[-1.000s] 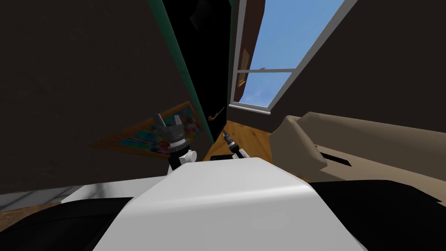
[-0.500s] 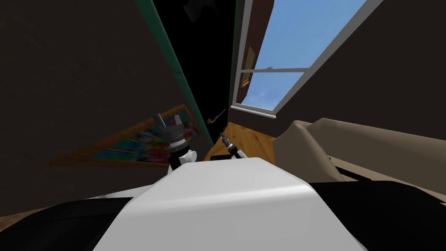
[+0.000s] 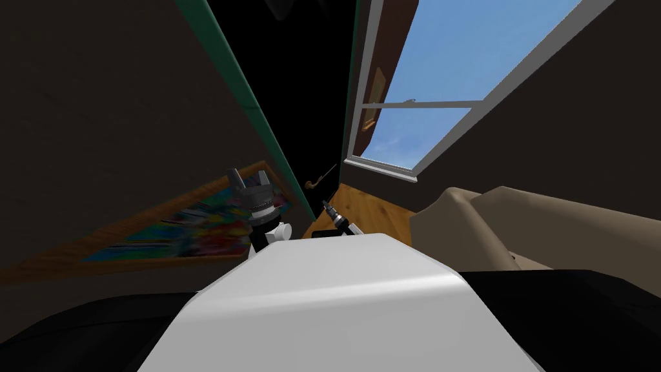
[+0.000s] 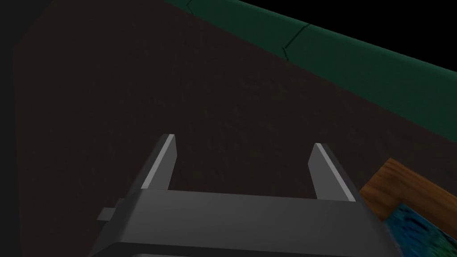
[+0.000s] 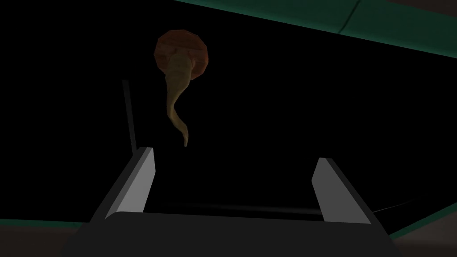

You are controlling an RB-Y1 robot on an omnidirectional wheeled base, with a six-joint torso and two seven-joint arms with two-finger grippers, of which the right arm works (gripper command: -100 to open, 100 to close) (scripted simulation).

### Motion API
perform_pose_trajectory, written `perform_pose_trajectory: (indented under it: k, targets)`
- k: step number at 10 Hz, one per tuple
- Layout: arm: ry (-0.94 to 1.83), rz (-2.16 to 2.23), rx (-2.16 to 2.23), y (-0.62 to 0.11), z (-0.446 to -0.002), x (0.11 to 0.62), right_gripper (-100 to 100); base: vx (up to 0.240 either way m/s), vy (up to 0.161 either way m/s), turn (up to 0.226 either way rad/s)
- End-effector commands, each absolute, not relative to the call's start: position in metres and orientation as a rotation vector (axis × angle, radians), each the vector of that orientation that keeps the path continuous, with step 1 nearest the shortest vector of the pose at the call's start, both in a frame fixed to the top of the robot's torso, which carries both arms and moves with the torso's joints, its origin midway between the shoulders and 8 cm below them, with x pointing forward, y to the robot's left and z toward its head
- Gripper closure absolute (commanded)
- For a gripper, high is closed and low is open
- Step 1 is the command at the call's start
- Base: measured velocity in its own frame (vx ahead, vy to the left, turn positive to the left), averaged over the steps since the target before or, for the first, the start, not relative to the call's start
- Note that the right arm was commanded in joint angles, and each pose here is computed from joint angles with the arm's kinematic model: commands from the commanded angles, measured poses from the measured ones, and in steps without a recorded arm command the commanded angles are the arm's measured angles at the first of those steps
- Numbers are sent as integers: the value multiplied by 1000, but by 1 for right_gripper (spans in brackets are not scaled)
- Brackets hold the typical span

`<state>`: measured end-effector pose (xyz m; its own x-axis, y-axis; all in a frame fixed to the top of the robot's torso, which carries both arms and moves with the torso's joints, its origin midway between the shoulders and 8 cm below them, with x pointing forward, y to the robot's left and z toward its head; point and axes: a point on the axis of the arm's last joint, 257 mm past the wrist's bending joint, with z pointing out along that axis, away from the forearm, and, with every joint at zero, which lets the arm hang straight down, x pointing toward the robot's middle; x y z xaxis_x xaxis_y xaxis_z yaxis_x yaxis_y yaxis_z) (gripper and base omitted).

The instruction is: Push the door open

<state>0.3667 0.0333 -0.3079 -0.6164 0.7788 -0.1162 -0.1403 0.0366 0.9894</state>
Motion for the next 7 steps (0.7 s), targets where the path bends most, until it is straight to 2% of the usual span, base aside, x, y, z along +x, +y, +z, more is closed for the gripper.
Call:
perform_pose_trajectory:
  k: [1,7]
  targets:
    - [1642,1675,651,40,-315,360,-100,172,-70,81]
    - [1728,1702,614,67,-337,340,-100,164,-96,86]
